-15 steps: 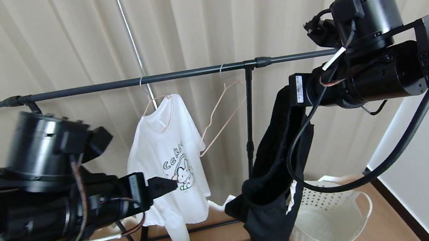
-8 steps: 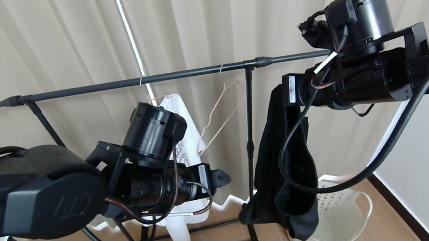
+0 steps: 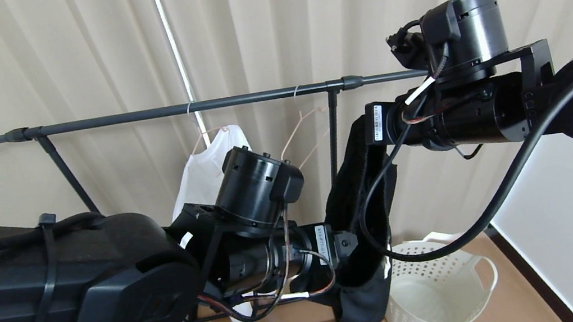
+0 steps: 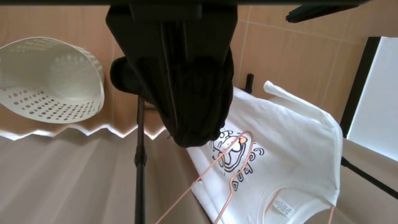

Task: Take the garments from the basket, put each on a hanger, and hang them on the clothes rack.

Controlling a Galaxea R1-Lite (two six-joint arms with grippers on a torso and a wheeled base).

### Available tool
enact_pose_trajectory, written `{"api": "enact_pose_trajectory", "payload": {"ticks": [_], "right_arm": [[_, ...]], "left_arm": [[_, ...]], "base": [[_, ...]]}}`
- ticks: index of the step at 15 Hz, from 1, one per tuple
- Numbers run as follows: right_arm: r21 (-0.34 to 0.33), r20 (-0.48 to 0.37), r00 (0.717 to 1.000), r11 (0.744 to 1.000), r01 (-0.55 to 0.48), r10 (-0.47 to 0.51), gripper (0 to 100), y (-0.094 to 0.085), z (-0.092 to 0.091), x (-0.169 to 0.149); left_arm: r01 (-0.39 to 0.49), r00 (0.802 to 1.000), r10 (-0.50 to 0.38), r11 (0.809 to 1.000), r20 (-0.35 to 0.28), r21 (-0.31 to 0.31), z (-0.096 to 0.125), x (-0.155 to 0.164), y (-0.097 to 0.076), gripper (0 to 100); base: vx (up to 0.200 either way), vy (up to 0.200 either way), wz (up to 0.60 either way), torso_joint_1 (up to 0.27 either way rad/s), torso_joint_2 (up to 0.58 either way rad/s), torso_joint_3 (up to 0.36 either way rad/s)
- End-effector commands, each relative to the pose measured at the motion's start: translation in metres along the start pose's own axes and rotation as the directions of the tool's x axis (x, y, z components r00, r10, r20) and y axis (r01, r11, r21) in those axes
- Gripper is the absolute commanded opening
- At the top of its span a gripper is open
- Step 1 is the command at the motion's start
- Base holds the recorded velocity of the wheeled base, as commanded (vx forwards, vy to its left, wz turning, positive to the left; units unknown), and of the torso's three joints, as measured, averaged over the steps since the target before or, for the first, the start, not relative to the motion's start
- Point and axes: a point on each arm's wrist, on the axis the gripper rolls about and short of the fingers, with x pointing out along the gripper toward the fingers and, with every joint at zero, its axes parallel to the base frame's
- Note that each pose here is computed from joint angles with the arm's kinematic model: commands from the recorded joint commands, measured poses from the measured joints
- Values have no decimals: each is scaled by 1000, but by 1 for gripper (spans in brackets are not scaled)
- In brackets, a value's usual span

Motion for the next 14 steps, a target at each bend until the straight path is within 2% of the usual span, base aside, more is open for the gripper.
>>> {"api": "enact_pose_trajectory", "payload": {"ticks": [1,3,6,10,12,14], "right_arm": [[-10,-6,1000,1000,-25,25,0,9,-4,-3],[-14,8,999,999,-44,44,0,18,-7,-6],[-18,54,996,997,-69,70,0,28,-14,-8],[-17,62,995,997,-73,74,0,28,-12,-12],[-15,68,995,997,-74,75,0,28,-11,-14],[-12,88,993,997,-80,81,0,27,-6,-23]], "left_arm": [[-9,1000,9,1000,-17,0,-5,14,1,100],[-8,999,9,1000,-31,4,-10,23,0,100],[7,1000,-7,1000,-18,9,-13,32,-4,100],[-10,999,10,1000,-31,-2,-17,39,-2,100],[-25,999,24,999,-38,-35,-18,44,0,100],[-45,998,43,998,-49,-42,-21,49,3,100]], "base": [[0,0,0,0,0,0],[0,0,0,0,0,0],[0,0,0,0,0,0],[0,0,0,0,0,0],[0,0,0,0,0,0],[0,0,0,0,0,0]]}}
